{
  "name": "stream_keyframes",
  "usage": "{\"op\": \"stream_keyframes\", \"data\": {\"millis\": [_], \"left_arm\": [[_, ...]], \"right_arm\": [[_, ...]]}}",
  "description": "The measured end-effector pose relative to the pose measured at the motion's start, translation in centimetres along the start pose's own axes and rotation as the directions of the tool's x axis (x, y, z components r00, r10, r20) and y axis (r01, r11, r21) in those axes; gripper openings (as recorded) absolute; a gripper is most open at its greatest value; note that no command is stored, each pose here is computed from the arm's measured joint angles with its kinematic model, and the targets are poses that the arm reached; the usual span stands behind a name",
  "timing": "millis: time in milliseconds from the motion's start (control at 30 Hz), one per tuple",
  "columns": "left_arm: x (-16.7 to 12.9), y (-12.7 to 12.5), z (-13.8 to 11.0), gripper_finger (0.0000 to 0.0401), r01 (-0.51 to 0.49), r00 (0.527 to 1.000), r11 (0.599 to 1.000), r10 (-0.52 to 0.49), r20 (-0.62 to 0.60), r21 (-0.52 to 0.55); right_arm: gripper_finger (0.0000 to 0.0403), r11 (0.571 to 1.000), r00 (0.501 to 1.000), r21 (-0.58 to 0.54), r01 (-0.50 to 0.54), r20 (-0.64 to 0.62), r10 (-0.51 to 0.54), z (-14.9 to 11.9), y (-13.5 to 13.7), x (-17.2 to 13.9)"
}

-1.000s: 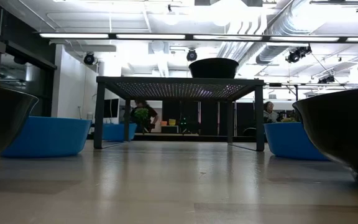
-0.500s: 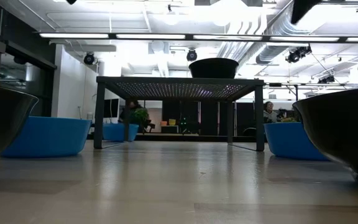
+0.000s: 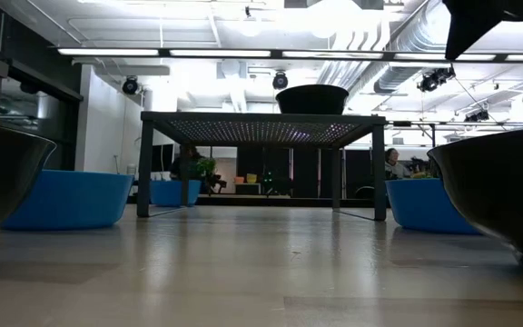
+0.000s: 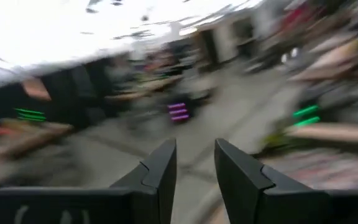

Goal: Pick & Place Mini bowls
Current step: Put the blue bowl on the shelf

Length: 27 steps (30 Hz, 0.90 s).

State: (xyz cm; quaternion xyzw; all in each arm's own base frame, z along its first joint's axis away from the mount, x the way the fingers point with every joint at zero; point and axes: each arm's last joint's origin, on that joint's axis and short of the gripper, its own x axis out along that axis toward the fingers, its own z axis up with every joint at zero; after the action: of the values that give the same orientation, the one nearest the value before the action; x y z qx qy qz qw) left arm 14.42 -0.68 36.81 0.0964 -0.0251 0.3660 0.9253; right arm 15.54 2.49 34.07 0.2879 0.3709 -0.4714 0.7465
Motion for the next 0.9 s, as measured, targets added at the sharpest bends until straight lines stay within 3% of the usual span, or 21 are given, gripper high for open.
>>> {"op": "stream_keyframes", "data": {"millis": [133, 233, 367, 533, 700, 900], "left_arm": [[0.4, 0.8, -1.2, 0.0105, 0.131, 0.985, 0.964, -0.154, -0.081, -0.231], [1.0, 2.1, -2.0, 0.0101, 0.111, 0.944, 0.944, -0.198, -0.265, -0.309], [2.0, 4.4, -1.3, 0.0086, 0.009, 0.896, 0.964, -0.126, -0.426, -0.265], [4.2, 6.6, 0.4, 0.0070, -0.035, 0.831, 0.988, -0.055, -0.554, -0.151], [7.0, 8.6, 1.0, 0.0067, -0.029, 0.740, 0.993, -0.055, -0.670, -0.113], [10.7, 10.6, -1.4, 0.0093, 0.016, 0.607, 0.987, -0.136, -0.783, -0.159]], "right_arm": [[0.0000, 0.999, 0.999, -0.033, -0.032, 0.024, 0.033, 0.6, -1.4, -0.7], [0.0000, 0.997, 0.997, -0.050, -0.052, 0.046, 0.054, 1.0, -2.5, -1.1], [0.0000, 0.994, 0.995, -0.080, -0.070, 0.069, 0.076, 1.4, -3.8, -1.6], [0.0000, 0.988, 0.992, -0.127, -0.091, 0.070, 0.101, 1.7, -4.9, -2.0], [0.0000, 0.981, 0.993, -0.170, -0.093, 0.063, 0.105, 1.6, -5.8, -2.3], [0.0000, 0.973, 0.991, -0.203, -0.113, 0.044, 0.124, 1.5, -6.9, -2.7]]}}
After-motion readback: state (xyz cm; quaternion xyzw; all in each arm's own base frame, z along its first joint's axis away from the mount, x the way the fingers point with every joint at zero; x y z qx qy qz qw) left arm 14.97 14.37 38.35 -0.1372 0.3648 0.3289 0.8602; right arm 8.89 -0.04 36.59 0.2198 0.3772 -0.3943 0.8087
